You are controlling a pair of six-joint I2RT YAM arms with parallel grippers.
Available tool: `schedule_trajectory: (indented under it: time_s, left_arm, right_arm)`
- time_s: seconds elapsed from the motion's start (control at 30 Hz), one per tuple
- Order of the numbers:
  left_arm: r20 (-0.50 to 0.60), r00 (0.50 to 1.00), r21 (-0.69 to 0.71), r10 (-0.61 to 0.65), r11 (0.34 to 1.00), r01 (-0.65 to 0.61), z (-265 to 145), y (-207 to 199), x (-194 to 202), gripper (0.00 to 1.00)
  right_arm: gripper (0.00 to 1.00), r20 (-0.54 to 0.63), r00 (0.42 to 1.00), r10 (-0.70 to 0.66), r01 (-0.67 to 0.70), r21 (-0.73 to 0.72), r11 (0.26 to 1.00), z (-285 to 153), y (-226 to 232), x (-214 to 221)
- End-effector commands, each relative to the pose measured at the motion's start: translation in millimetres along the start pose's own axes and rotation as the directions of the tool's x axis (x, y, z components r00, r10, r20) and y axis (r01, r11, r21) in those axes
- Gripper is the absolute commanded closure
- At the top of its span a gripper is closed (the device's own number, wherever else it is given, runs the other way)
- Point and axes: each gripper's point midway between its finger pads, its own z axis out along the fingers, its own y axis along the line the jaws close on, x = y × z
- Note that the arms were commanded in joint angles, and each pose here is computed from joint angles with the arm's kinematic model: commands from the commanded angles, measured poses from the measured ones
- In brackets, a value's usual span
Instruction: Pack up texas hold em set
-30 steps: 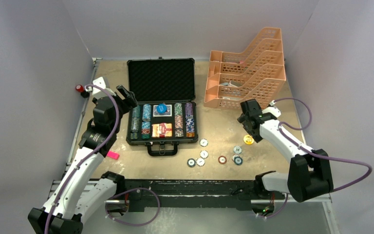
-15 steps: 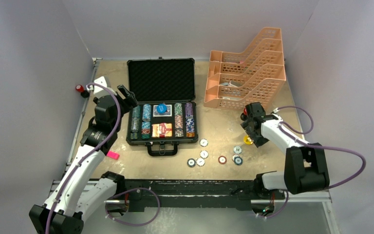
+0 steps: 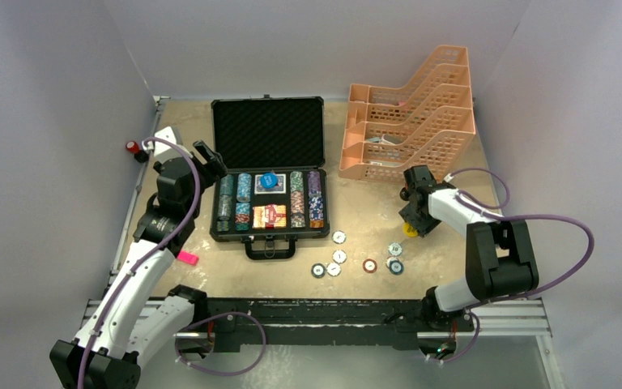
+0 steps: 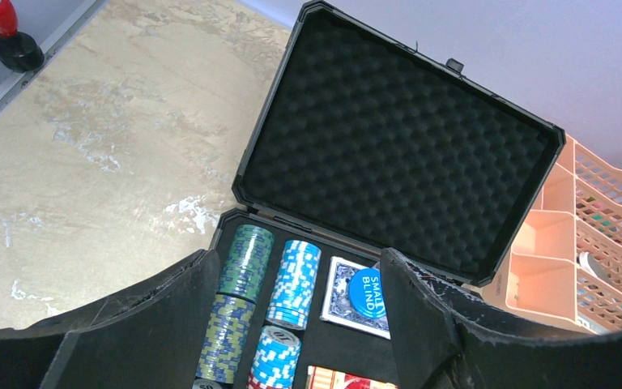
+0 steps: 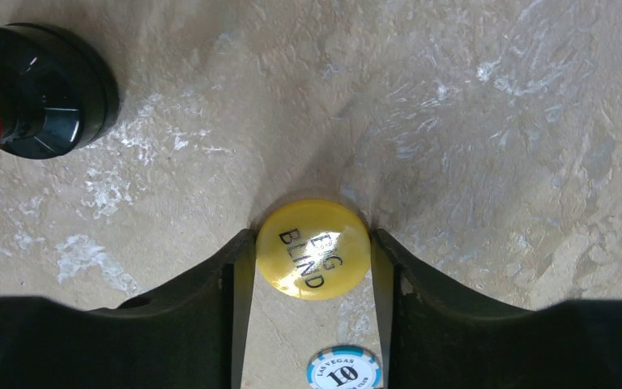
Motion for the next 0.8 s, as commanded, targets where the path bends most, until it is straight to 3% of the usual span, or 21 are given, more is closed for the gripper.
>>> schedule_trajectory:
  time_s: [0.0, 0.23, 0.43, 0.77]
  left_arm:
    - [0.051, 0.998, 0.018, -0.047, 0.999, 0.046, -0.6, -6.6, -18.2, 0.28]
    - [0.052, 0.997, 0.017, -0.051, 0.999, 0.050, -0.6, -6.0, -18.7, 0.28]
    - [0.055, 0.997, 0.015, -0.051, 0.999, 0.050, -0.4, -5.0, -19.3, 0.28]
    - [0.077, 0.995, -0.006, -0.059, 0.998, 0.059, -3.0, 0.9, -24.3, 0.28]
  right_arm:
    - [0.53, -0.094, 0.994, -0.061, 0.058, -0.039, 0.998, 20.0, 4.3, 28.0]
    - [0.53, -0.045, 0.988, -0.147, 0.141, -0.104, 0.985, -4.6, 29.2, 29.6]
    - [0.53, -0.002, 0.967, -0.253, 0.247, -0.209, 0.946, -51.8, 81.6, 58.4]
    - [0.53, 0.165, 0.897, -0.409, 0.438, -0.444, 0.782, -159.0, 181.4, 123.2]
